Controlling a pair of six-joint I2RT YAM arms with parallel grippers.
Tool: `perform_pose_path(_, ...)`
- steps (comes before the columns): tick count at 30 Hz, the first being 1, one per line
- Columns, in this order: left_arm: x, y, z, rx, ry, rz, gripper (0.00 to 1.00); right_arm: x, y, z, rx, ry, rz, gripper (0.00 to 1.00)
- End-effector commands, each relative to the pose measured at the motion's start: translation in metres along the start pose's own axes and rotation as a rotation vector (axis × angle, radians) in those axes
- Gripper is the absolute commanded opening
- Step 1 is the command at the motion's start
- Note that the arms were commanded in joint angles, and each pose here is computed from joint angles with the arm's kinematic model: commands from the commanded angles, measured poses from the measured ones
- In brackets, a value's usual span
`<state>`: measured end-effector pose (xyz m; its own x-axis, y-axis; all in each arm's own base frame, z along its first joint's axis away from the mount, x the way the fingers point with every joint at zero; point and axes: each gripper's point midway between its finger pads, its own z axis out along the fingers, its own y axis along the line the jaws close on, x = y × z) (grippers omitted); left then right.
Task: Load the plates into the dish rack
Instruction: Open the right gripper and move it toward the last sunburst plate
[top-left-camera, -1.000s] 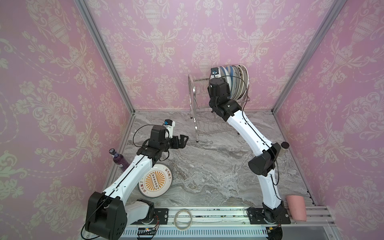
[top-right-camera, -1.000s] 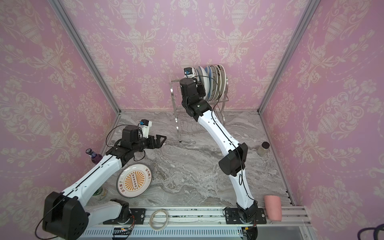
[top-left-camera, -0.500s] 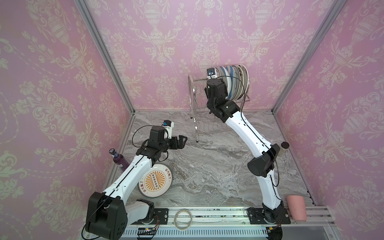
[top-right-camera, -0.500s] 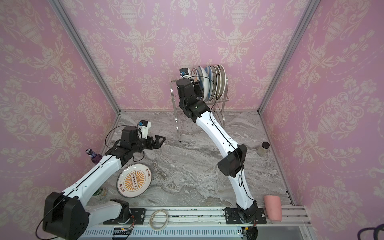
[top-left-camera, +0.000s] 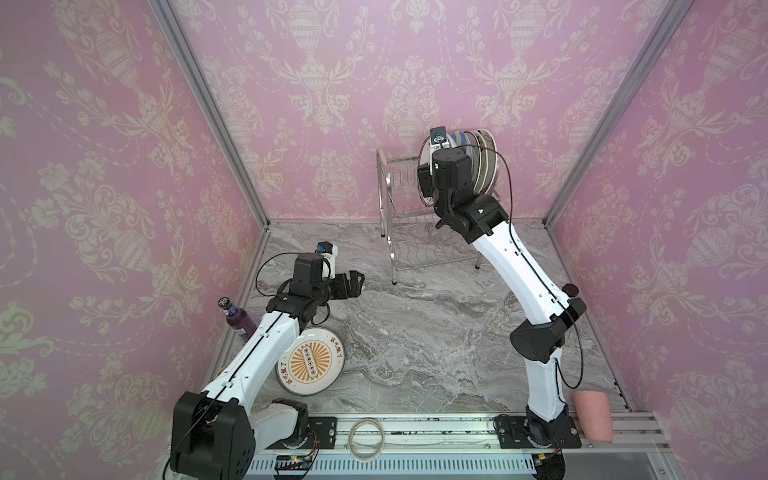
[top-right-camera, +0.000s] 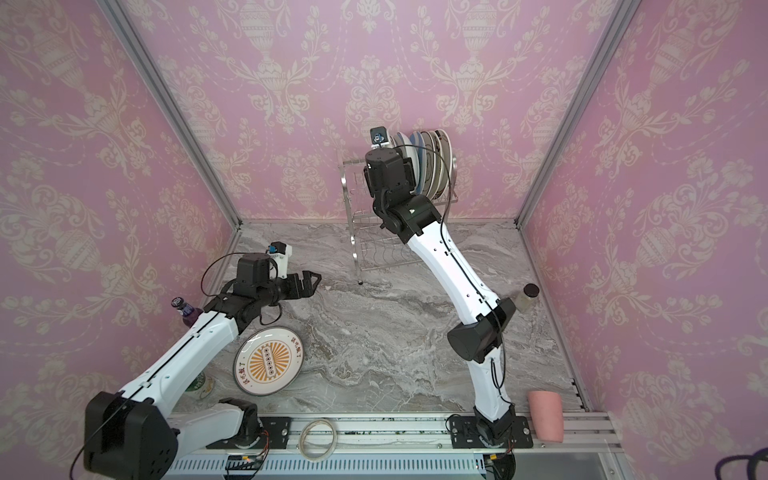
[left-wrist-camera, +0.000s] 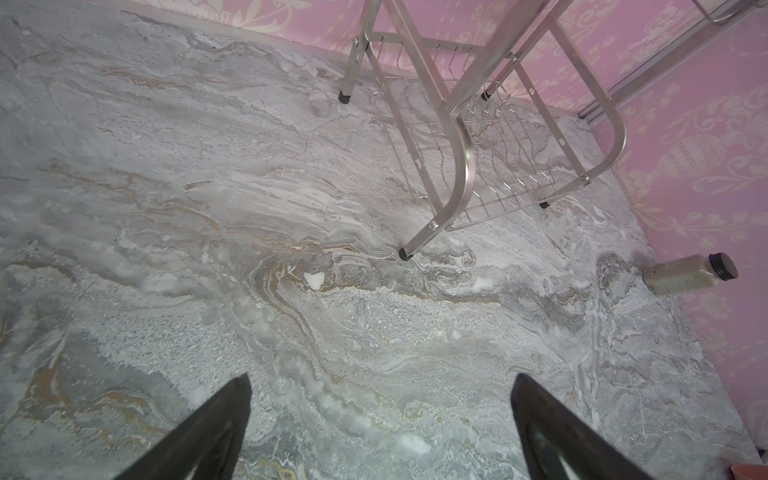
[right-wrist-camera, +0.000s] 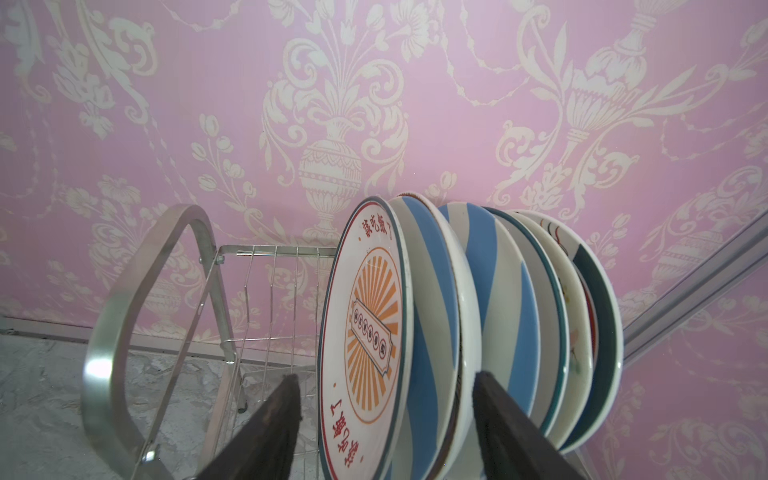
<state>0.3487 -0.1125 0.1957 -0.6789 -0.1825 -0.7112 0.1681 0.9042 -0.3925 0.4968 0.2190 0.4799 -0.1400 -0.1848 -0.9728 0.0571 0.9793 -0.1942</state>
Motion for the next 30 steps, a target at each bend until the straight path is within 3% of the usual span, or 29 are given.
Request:
perform_pose_path(1, -0.009, 0.011, -0.014, -0.070, -0.024, 0.006, 0.99, -0.024, -0.025, -0.031, -0.049, -0.021, 0.077, 0.70)
perform_pose_path(8, -0.017, 0.020, -0.024, -0.113, -0.042, -0.011, 0.99, -0.022, -0.036, -0.070, -0.163, -0.008, 0.105, 0.78)
perform_pose_path(14, -0.016, 0.042, -0.041, -0.236, -0.042, -0.027, 0.99, 0.015, -0.003, -0.111, -0.474, 0.061, 0.107, 0.82)
perform_pose_path(20, -0.006, 0.064, -0.055, -0.348, -0.023, -0.067, 0.99, 0.098, 0.076, -0.143, -0.876, 0.263, 0.171, 0.82)
perform_pose_path(25, 0.007, 0.072, -0.064, -0.367, -0.052, -0.135, 0.99, 0.189, 0.154, -0.172, -0.988, 0.460, 0.038, 0.80)
perform_pose_path(30, 0.019, 0.081, -0.068, -0.381, -0.027, -0.187, 0.99, 0.250, 0.205, -0.195, -1.192, 0.604, 0.184, 0.75)
